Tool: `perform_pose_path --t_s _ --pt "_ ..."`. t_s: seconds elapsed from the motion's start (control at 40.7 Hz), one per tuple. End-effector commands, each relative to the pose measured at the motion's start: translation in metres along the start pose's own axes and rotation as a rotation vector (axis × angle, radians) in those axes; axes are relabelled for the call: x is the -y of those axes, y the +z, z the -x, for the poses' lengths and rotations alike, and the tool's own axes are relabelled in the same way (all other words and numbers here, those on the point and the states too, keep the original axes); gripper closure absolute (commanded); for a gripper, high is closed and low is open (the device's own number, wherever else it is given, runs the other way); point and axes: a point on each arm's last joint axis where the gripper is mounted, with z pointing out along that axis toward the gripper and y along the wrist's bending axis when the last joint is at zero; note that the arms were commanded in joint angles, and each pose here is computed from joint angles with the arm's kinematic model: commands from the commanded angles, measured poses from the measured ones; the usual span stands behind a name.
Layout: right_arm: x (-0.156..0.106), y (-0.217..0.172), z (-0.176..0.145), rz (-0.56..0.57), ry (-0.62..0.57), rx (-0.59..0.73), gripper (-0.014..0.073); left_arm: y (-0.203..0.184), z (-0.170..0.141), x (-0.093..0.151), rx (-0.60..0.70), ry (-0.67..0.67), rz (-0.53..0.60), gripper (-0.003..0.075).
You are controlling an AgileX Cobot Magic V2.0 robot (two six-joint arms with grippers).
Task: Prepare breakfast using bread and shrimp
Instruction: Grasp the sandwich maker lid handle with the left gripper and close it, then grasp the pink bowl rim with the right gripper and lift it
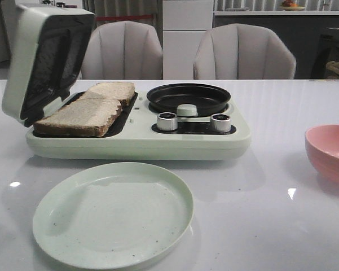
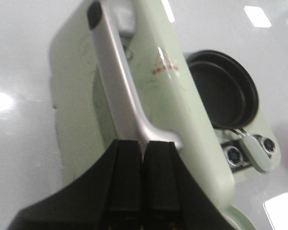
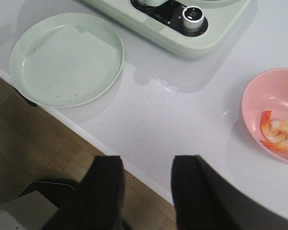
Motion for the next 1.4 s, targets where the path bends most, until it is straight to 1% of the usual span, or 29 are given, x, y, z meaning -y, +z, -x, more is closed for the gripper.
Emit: perform_pose_path --t_s 0.0,0.172,0.393,0.467,0.541,0.565,0.639,0.664,0.762,0.811,0.86,1.057,1.131,1.253,1.303,1.376 --pt "0.0 -0.006 0.011 -0.003 -0.003 0.086 0.0228 -0.019 -0.003 0.039 0.078 0.077 -0.027 0.062" --pt "0.0 -0.006 0.011 -0.003 -0.003 0.086 0.0228 -0.021 -0.049 0.076 0.055 0.226 0.026 0.0619" --pt "0.0 -0.006 0.011 -0.003 -0.003 0.086 0.0228 -0.036 -0.11 0.126 0.027 0.388 -0.075 0.0619" --pt "0.0 -0.006 0.011 -0.003 -0.003 0.086 0.0228 -0.045 -0.126 0.137 0.039 0.426 -0.112 0.0619" --pt "0.0 -0.006 0.011 -0.003 -0.003 0.086 0.0228 -0.056 -0.142 0.145 0.062 0.435 -0.143 0.0618" --pt "0.0 -0.006 0.011 -0.003 -0.003 0.086 0.0228 -0.061 -0.146 0.147 0.07 0.416 -0.152 0.0618" --pt "0.0 -0.006 0.011 -0.003 -0.003 0.086 0.0228 -0.071 -0.156 0.146 0.088 0.35 -0.142 0.0618" --pt "0.0 -0.006 0.011 -0.003 -0.003 0.088 0.0228 -0.074 -0.16 0.144 0.091 0.348 -0.128 0.0618" --pt "0.0 -0.006 0.013 -0.004 -0.003 0.103 0.0228 -0.085 -0.17 0.136 0.103 0.301 -0.049 0.0618" --pt "0.0 -0.006 0.013 -0.005 -0.003 0.105 0.0228 -0.092 -0.174 0.13 0.11 0.306 0.011 0.0618" --pt "0.0 -0.006 0.013 -0.005 -0.003 0.105 0.0228 -0.096 -0.178 0.127 0.109 0.308 0.045 0.0619" --pt "0.002 -0.006 0.016 -0.024 -0.014 0.133 0.0228 -0.106 -0.184 0.127 0.13 0.315 0.04 0.0619" --pt "0.008 0.0 0.02 -0.074 0.004 0.089 0.0228 -0.106 -0.184 0.127 0.13 0.312 0.037 0.0619" --pt "0.024 0.01 0.03 -0.165 0.102 -0.013 0.0221 -0.106 -0.184 0.128 0.132 0.306 0.032 0.0619" --pt "0.034 0.017 0.035 -0.2 0.139 -0.064 0.0206 -0.106 -0.184 0.128 0.133 0.305 0.031 0.0619" --pt "0.048 0.027 0.042 -0.243 0.191 -0.13 0.0141 -0.106 -0.184 0.128 0.133 0.305 0.031 0.0619"
